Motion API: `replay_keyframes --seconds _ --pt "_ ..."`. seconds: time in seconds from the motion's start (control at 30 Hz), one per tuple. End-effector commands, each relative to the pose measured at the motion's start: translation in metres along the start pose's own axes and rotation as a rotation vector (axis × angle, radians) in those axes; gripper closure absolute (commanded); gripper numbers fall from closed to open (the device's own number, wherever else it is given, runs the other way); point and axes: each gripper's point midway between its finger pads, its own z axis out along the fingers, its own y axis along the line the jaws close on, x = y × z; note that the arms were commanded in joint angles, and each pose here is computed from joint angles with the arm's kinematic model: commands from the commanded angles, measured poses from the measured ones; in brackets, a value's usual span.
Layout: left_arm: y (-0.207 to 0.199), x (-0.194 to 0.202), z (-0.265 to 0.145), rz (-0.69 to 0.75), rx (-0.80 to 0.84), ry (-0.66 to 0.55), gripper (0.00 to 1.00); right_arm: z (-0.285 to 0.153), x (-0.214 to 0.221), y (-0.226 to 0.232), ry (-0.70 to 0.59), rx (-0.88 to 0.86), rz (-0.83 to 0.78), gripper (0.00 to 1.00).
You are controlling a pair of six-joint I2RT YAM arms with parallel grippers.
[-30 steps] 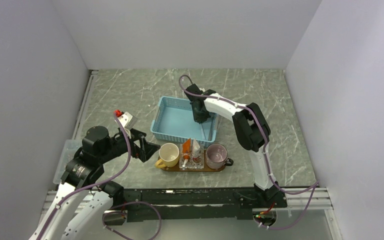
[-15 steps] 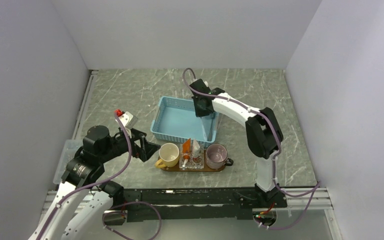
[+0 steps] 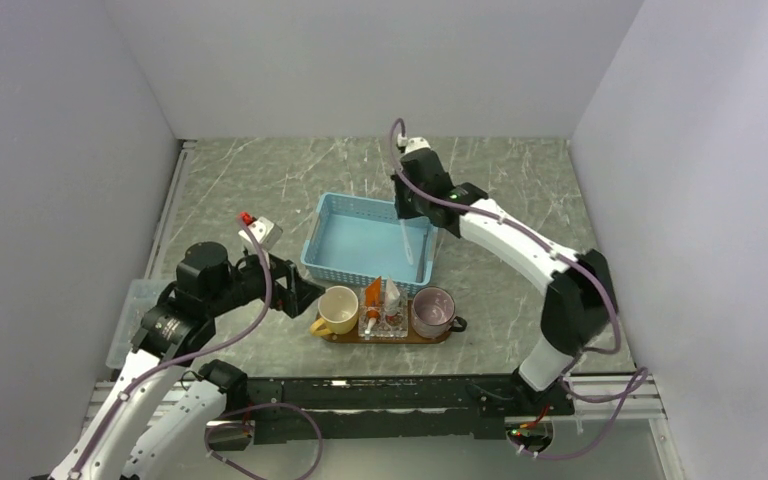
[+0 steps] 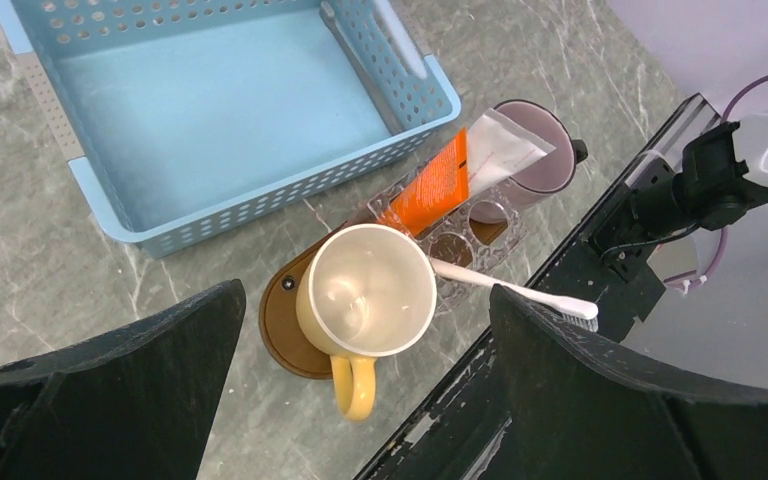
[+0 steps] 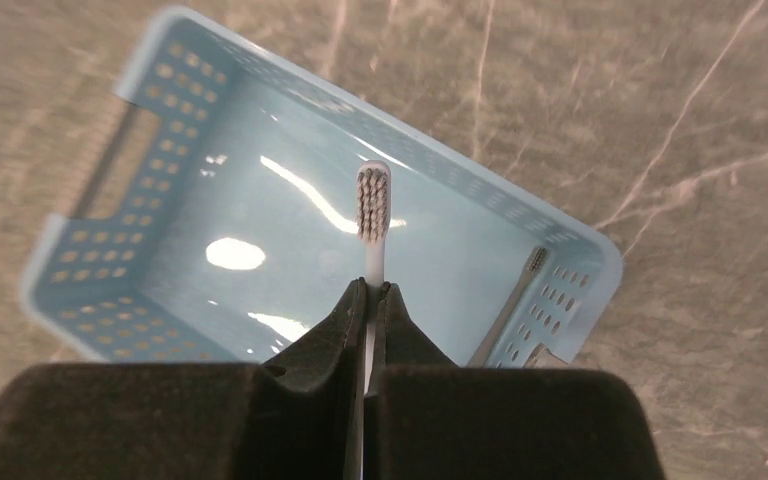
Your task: Prepare toiletry sets of a toothbrush and toothpaste on the tray
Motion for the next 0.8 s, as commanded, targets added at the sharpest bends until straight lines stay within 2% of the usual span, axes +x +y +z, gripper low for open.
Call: replay_keyframes --seconds 0.0,0.23,0.4,0.77 --pt "-0.012 -0.035 -0.003 0.017 0.035 -0.097 0.01 -0.056 -0.068 0.018 -0.279 -0.112 -0.015 1.0" --pt "-0.032 -0.069 -0.004 0.019 0.116 -0.149 0.01 -0.13 -0.099 0.04 -0.487 -0.299 -0.032 1.0" --pt "-0.062 -0.095 -0.01 0.037 0.264 -0.181 0.01 -0.191 -0.104 0.063 -0.591 -0.492 -0.045 1.0" --pt "-0.111 -0.119 -0.024 0.028 0.544 -0.243 0.01 -0.292 -0.079 0.114 -0.706 -0.913 0.037 1.0"
